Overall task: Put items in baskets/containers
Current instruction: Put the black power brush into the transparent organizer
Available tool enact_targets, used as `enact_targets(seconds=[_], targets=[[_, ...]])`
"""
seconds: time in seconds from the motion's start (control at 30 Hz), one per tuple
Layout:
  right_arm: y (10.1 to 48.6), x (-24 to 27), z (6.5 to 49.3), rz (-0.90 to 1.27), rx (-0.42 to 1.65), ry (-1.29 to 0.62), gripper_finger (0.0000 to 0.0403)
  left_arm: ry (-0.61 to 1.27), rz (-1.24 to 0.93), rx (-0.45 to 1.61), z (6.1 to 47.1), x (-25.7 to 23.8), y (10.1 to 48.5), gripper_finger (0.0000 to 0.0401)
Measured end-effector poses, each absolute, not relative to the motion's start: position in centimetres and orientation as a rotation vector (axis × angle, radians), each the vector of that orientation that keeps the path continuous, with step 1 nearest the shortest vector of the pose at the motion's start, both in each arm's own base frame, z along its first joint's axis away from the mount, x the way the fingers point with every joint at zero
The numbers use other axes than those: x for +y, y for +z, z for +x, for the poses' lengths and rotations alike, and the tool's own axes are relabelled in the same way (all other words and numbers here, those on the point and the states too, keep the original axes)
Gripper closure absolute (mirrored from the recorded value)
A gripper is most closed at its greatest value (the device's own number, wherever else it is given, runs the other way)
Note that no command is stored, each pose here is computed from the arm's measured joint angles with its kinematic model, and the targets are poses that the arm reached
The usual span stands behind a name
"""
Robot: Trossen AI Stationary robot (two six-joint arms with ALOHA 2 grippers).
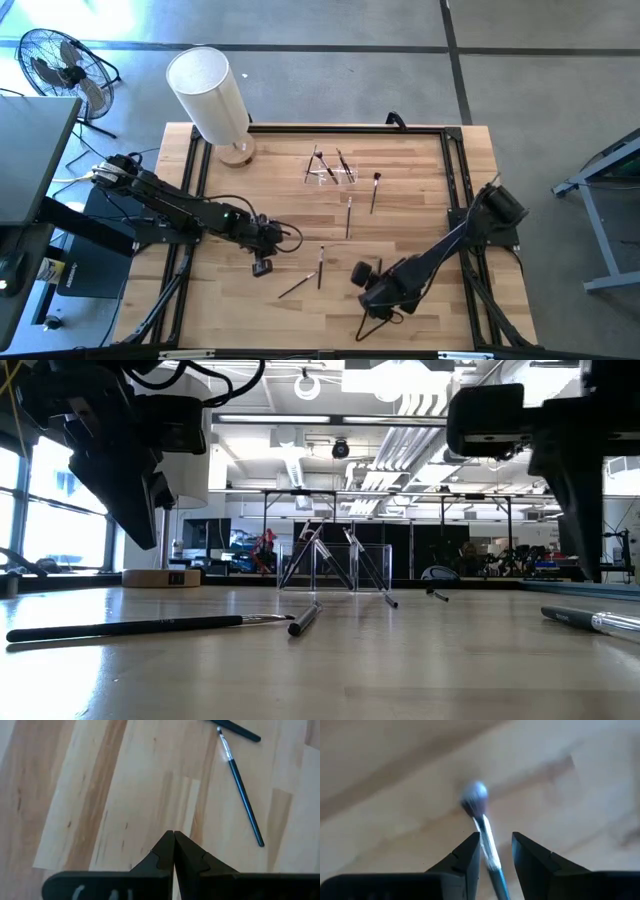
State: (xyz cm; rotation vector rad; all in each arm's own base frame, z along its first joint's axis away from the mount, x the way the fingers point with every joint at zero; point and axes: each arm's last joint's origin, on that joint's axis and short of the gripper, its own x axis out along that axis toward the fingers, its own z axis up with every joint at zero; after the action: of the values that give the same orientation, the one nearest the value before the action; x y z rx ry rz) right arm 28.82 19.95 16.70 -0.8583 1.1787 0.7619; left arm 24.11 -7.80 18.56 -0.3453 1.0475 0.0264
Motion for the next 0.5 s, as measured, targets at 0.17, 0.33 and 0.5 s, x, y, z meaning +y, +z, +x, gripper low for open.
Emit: enact_targets(seconds=[0.17, 0.33, 0.5], targets=[[15.5, 21.1, 28.9, -0.858, 1.190, 0.814, 0.0303, 0.013, -0.355, 1.055, 24.1, -7.8, 18.6, 0.0401], [14.3, 21.8, 29.5, -0.832, 1.159, 0.838, 0.0308, -0.028, -0.388, 1.072, 24.1, -8.0, 18.6, 0.0401], [13.0, 21.9, 29.7, -0.851, 1.192, 0.847, 0.0337, -0.031, -0.391, 1.072, 24.1, -8.0, 18.6, 0.0401]])
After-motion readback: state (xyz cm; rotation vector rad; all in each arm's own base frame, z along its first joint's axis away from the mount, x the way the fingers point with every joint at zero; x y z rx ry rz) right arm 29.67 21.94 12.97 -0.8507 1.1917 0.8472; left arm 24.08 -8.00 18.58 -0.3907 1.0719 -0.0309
